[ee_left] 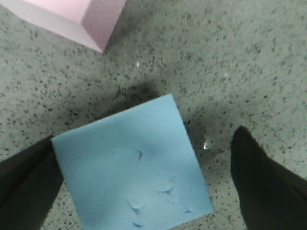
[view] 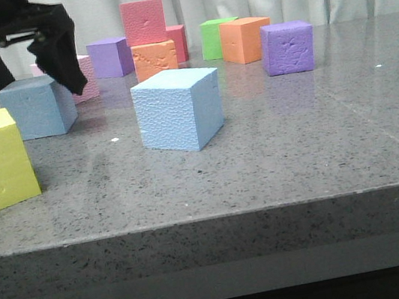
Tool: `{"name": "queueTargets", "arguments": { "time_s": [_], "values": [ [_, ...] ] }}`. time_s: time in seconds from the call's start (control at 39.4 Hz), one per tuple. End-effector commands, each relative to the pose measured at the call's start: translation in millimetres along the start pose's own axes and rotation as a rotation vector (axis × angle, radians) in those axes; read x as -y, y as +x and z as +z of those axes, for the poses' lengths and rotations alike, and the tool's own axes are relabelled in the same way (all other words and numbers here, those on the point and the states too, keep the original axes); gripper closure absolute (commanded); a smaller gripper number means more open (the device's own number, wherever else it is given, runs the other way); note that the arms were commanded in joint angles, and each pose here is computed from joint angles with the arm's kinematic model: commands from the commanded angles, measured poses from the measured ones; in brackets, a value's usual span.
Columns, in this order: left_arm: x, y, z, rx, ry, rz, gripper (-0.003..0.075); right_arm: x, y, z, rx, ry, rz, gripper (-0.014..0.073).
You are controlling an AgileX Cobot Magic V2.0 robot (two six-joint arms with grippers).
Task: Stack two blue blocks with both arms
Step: 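Lower the left gripper onto the other light-blue cube and grasp, then lift the held cube and carry it above the placed blue cube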
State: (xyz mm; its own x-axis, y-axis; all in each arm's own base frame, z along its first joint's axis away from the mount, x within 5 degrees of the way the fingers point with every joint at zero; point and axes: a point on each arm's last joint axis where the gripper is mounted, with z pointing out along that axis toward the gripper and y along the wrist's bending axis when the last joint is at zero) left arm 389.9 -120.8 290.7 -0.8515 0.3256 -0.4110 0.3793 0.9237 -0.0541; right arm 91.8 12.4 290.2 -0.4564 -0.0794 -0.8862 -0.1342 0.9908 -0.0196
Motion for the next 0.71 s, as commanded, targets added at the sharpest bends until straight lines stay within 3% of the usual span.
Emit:
{"name": "queueTargets", "arguments": {
  "time_s": [0.0,0.18,0.46,0.68],
  "values": [
    [4.9,-8.5,-24.9,0.093,0.002,0.01,0.0048,0.2,-13.9,-4.3,0.094,0.0,-0.001,0.0655],
    [4.7,-8.4,-22.2,0.084,0.003,0.01,0.0062,0.2,-13.9,-4.3,0.094,0.0,-0.001,0.0655],
    [4.9,-8.2,-23.3,0.077,0.004,0.01,0.0361,0.2,-13.9,-4.3,0.094,0.0,-0.001,0.0655],
    [7.9,-16.3,-52.3,0.1,0.011,0.019,0.0381,0.2,-13.8,-4.3,0.093,0.0,-0.001,0.0655]
  ]
}}
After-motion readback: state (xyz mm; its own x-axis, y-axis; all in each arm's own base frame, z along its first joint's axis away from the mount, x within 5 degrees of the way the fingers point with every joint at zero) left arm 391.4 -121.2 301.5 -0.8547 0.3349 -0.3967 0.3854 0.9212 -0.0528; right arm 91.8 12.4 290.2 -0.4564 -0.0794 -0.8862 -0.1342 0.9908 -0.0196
